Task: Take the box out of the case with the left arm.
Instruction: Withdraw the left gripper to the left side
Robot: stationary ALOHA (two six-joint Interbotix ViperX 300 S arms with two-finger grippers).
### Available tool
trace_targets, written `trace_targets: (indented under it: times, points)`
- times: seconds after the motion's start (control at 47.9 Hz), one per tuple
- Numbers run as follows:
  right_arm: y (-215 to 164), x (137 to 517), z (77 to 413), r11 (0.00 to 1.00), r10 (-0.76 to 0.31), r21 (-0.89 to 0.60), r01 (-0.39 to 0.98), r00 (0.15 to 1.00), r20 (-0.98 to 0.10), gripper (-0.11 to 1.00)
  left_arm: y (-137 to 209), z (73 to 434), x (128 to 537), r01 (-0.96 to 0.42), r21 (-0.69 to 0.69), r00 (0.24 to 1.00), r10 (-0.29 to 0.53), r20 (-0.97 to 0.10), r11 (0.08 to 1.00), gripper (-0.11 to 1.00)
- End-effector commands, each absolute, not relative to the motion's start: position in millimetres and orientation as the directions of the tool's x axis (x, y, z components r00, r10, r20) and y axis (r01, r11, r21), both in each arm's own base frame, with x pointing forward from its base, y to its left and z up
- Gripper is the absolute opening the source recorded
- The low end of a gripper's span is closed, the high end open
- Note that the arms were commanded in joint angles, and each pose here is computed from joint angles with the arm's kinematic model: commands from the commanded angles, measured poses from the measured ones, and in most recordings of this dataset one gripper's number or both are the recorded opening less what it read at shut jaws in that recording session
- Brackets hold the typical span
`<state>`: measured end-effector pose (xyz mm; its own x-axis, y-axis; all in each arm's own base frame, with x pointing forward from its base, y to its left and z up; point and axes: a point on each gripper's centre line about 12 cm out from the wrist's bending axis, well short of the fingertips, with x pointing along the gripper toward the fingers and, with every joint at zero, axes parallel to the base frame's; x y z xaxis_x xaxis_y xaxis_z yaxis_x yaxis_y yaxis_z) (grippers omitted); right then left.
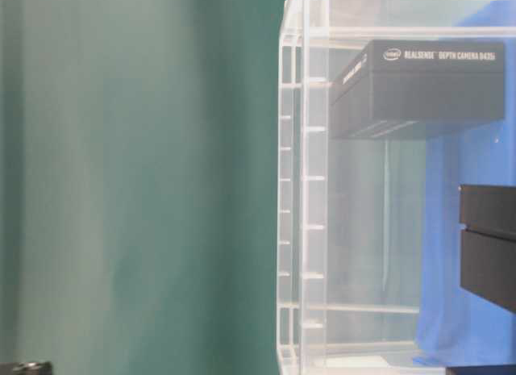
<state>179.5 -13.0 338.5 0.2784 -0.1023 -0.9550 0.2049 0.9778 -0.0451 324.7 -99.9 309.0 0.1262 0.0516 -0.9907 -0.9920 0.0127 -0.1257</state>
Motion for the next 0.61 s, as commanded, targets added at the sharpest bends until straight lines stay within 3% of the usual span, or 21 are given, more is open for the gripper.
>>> trace_targets:
  times: [0.0, 0.584]
  points:
    - [-13.6, 180.3, 342.5, 0.977, -0.106, -0.045, 0.207, 0.294, -0.950, 0.01, -98.4, 322.6, 323.6, -0.986, -0.167, 0.168, 0.042, -0.985, 0.014, 0.97]
    - [-13.6, 179.9, 342.4, 0.977, -0.106, -0.045, 0.207, 0.291, -0.951, 0.01, -92.8, 318.6, 250.4, -0.984, -0.167, 0.168, 0.019, -0.986, 0.067, 0.97]
